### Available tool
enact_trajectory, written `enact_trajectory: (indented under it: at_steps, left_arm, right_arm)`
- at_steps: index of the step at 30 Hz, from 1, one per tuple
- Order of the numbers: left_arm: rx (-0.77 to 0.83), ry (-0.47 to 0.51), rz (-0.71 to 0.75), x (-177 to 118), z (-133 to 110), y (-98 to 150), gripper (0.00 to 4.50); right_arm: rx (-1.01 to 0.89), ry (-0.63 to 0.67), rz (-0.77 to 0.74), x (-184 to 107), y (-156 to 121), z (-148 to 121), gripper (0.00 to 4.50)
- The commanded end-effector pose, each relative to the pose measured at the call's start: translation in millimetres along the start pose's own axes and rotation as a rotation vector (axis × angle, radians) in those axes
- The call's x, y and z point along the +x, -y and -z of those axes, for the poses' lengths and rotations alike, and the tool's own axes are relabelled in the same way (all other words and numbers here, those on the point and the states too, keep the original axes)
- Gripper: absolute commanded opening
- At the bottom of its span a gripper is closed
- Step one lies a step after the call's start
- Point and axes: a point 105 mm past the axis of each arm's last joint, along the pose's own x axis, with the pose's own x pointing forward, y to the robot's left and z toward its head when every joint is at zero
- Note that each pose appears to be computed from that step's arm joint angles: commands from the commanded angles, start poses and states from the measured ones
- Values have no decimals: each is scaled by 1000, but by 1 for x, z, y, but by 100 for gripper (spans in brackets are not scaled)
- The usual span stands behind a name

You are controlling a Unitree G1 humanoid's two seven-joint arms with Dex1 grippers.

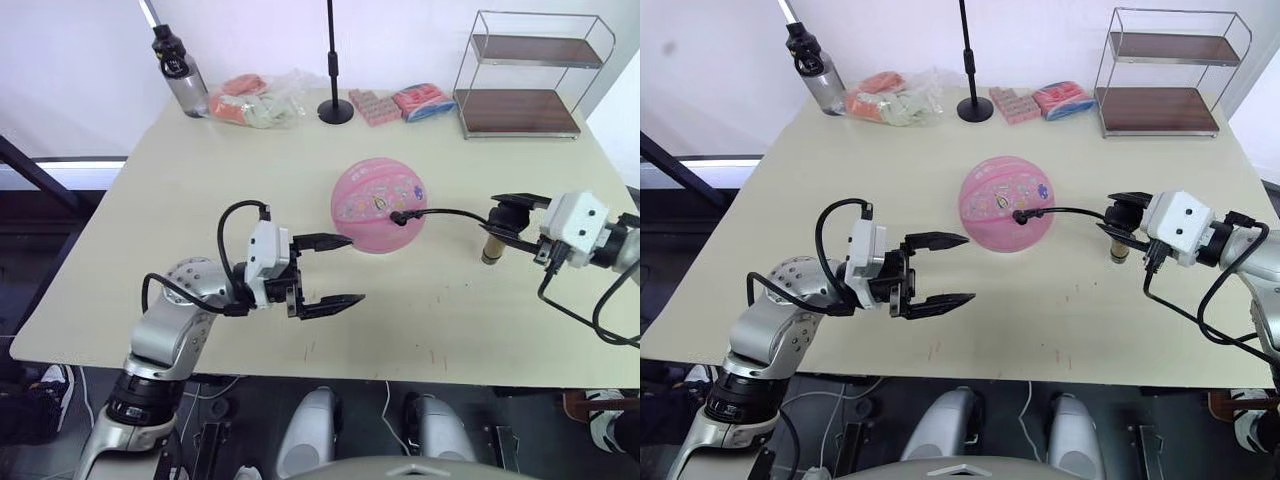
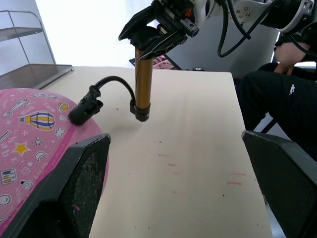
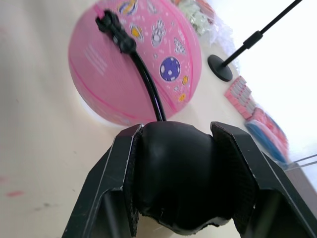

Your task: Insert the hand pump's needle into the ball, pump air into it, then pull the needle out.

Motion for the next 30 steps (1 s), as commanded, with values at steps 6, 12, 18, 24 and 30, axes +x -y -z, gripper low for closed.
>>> enact_trajectory:
  at_steps: [6, 12, 18, 24, 30]
  left_arm:
    - [28, 53, 25, 5, -17, 3, 450]
    - [34, 44, 28, 5, -19, 2, 450]
    - [26, 0, 3, 2, -13, 1, 450]
    - [21, -3, -13, 1, -11, 2, 450]
    - [35, 20, -91, -2, -15, -10, 450]
  right_arm:
    - [-292, -33, 12, 6, -9, 16, 165]
    - [-451, -24, 22, 15, -22, 32, 165]
    - [-483, 2, -23, 18, -46, 45, 351]
    - [-453, 30, -10, 14, -50, 45, 442]
    - [-272, 75, 69, -1, -52, 39, 442]
